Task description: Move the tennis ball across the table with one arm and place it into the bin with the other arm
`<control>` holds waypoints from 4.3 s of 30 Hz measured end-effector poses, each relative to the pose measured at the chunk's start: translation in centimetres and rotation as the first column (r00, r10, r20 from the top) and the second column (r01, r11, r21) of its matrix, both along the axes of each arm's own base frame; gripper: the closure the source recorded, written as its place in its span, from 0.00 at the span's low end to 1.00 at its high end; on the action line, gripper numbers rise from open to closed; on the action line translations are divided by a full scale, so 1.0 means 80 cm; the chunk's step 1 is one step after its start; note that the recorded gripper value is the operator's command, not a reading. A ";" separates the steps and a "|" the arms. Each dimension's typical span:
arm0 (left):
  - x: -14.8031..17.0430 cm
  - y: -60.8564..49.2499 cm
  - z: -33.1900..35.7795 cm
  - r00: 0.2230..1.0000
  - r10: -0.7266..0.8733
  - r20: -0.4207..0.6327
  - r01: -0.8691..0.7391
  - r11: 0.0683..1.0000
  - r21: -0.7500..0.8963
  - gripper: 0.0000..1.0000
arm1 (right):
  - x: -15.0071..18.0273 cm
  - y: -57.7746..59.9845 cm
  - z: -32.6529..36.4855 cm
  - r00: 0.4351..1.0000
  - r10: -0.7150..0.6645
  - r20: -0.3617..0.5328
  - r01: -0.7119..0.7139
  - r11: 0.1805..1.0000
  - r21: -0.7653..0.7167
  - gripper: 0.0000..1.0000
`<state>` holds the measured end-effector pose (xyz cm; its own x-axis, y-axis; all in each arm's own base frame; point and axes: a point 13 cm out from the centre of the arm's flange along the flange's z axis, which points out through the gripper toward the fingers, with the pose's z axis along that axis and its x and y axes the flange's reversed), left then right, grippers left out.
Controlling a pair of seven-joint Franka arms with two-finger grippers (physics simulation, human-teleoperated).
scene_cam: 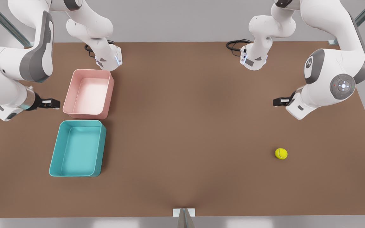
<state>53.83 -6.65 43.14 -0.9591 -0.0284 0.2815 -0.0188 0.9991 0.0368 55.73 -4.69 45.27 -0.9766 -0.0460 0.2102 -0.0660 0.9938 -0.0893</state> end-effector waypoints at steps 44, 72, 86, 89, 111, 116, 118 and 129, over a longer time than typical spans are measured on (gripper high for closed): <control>0.162 0.260 -0.483 -0.016 -0.982 0.186 0.986 -0.046 -0.159 0.79 | 0.046 0.025 -0.039 0.995 0.008 0.099 -0.018 0.995 0.102 0.00; 0.053 -0.003 -0.027 0.710 -0.684 0.168 0.703 0.674 -0.225 0.00 | 0.102 0.138 -0.145 0.991 0.119 0.056 -0.124 0.987 0.098 0.00; 0.008 -0.006 -0.023 0.941 -0.336 -0.041 0.324 0.928 -0.184 0.00 | 0.159 0.196 -0.331 0.986 0.166 0.033 -0.168 0.981 0.092 0.00; 0.006 -0.005 -0.024 0.958 -0.280 -0.056 0.268 0.949 -0.165 0.00 | 0.162 0.212 -0.373 0.968 0.250 0.026 -0.251 0.961 0.119 0.00; -0.001 0.000 -0.021 0.994 -0.053 -0.096 0.045 0.995 -0.085 0.00 | 0.246 0.173 -0.458 0.487 0.849 0.207 -0.873 0.476 0.101 0.00; -0.004 0.000 -0.017 0.994 -0.031 -0.106 0.023 0.997 -0.077 0.00 | 0.247 0.173 -0.470 0.403 0.889 0.218 -0.915 0.391 0.099 0.00; -0.005 0.000 -0.018 0.994 -0.024 -0.110 0.016 0.997 -0.074 0.00 | 0.246 0.172 -0.474 0.375 0.901 0.219 -0.927 0.362 0.099 0.00; -0.007 0.002 -0.019 0.993 0.007 -0.119 -0.014 0.998 -0.061 0.00 | 0.247 0.170 -0.487 0.262 0.938 0.227 -0.965 0.245 0.097 0.00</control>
<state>53.28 -6.53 41.62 -0.9185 -0.0177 0.3950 -0.0286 0.9994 -0.0219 75.47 8.93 6.28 -0.2037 -0.9788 -0.0222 -0.9790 0.2038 -0.0048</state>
